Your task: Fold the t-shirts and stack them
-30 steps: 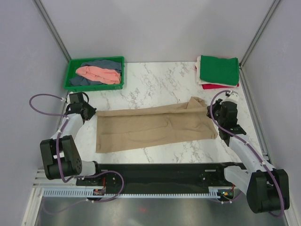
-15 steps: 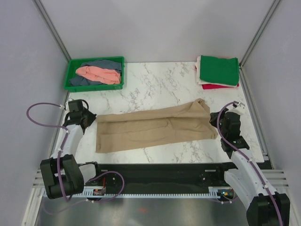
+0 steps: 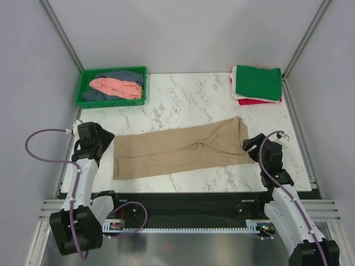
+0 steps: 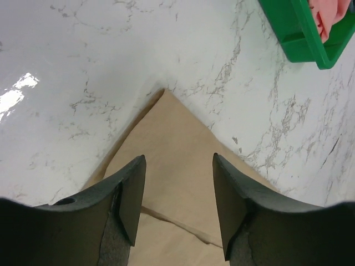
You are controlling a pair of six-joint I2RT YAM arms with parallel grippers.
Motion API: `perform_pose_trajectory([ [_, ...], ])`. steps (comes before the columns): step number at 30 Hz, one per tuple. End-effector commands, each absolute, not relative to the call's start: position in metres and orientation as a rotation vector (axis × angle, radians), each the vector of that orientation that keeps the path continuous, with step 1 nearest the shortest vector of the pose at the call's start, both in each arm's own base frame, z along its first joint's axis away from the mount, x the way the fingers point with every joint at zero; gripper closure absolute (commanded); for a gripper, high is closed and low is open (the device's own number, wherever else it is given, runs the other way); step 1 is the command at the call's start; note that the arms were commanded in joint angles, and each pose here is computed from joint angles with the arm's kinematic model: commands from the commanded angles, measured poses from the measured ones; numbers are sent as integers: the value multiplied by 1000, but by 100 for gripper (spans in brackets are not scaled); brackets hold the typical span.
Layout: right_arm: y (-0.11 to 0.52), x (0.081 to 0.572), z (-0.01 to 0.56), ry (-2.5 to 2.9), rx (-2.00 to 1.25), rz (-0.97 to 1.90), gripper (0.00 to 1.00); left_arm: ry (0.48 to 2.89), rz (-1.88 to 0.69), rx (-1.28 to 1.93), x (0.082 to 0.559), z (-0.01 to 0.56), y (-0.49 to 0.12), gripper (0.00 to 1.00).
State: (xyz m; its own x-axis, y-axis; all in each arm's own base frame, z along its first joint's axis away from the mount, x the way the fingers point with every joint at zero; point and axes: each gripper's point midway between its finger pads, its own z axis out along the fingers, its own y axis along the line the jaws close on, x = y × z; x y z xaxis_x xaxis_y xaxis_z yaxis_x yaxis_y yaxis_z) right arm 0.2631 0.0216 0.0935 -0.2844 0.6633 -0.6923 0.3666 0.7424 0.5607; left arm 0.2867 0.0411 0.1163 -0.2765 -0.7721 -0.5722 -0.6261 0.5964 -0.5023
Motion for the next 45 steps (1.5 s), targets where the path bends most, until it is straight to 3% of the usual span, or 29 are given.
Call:
perform_pose_trajectory([
  [1,47,276,116,1897,672,487,25,1978,-276,-1030,301,125,31,42],
  [10,108,291,78,2176,537,449,20,2311,-300,-626,347,89,-58,45],
  [19,141,320,21,2404,457,409,18,2540,-233,-602,314,25,-62,53],
  [27,165,402,9,2468,366,311,18,2531,-369,-581,273,29,-81,53],
  [31,194,472,39,2416,306,346,18,2529,-481,-541,250,33,-98,54],
  [37,218,529,14,2463,245,325,18,2543,-633,-572,228,33,-120,53],
  [45,275,601,-4,2379,102,535,16,2603,-793,-531,211,12,-179,54],
])
